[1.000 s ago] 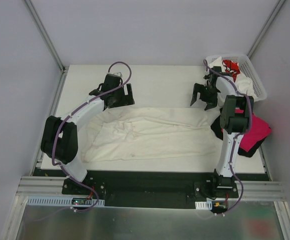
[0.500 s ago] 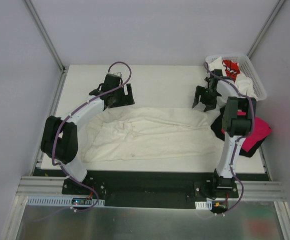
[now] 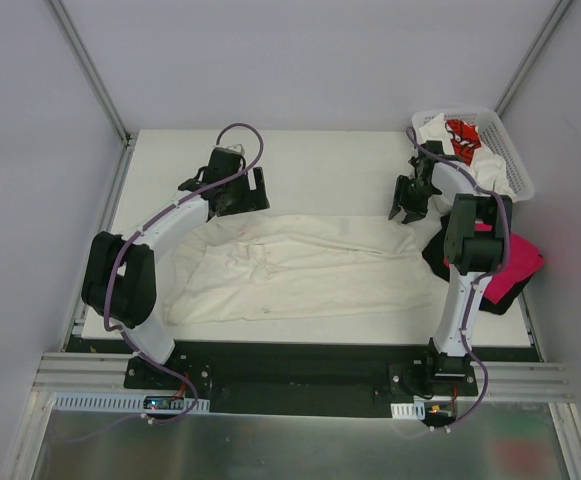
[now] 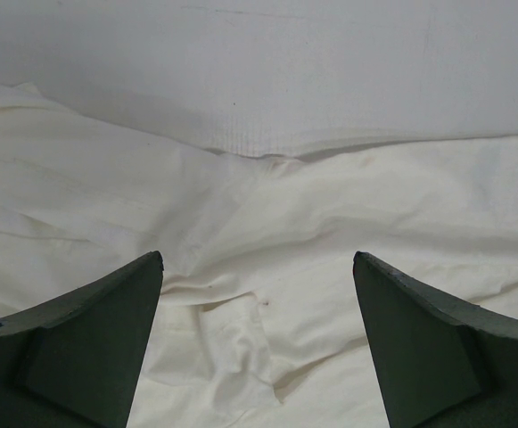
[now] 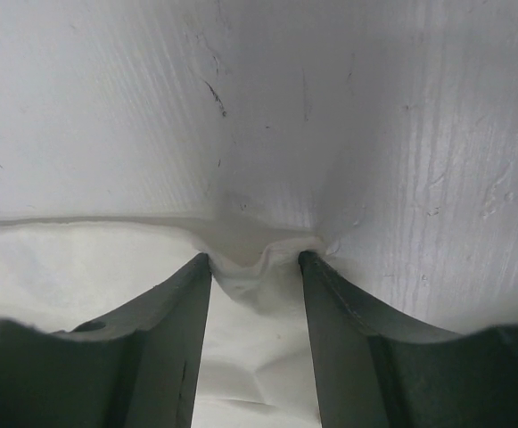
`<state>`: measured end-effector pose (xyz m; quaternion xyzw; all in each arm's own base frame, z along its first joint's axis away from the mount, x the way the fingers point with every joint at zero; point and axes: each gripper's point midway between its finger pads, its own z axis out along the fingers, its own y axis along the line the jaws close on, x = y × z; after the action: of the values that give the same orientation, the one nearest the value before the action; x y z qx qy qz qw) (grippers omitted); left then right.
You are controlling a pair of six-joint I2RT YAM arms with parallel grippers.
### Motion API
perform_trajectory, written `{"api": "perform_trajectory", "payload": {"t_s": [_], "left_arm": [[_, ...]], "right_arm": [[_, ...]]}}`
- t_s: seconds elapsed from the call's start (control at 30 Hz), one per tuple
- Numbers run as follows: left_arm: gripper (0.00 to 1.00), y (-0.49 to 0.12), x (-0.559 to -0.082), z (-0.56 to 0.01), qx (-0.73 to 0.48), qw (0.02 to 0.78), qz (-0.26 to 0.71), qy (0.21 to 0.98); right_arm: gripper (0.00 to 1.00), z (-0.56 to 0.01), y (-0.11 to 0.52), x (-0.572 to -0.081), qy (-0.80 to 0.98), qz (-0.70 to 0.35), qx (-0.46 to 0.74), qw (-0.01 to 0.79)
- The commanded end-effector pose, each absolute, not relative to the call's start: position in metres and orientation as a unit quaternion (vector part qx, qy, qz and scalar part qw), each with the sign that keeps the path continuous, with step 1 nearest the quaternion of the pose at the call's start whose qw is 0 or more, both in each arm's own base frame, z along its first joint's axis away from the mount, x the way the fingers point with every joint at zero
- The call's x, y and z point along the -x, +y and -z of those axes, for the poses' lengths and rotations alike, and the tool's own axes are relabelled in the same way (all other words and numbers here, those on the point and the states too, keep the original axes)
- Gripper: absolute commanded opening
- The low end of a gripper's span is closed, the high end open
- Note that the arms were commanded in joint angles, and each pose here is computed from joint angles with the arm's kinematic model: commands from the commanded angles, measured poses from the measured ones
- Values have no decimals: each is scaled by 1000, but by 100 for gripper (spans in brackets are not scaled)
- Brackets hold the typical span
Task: Fold and stack the t-shirts
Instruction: Grap the side of the flattened tshirt furthest away from the robot with both arms
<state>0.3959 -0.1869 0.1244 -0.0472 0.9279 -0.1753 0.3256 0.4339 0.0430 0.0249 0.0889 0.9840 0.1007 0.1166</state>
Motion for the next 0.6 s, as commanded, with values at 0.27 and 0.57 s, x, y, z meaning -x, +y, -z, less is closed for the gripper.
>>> {"api": "perform_trajectory", "payload": {"t_s": [0.27, 0.57], "left_arm": [[87, -184, -396, -142, 40, 350, 181, 918], [87, -186, -395, -144, 37, 351, 184, 917]], "right_arm": [[37, -23, 44, -438, 985, -89, -92, 112], [48, -33, 33, -447, 985, -79, -93, 121]]}}
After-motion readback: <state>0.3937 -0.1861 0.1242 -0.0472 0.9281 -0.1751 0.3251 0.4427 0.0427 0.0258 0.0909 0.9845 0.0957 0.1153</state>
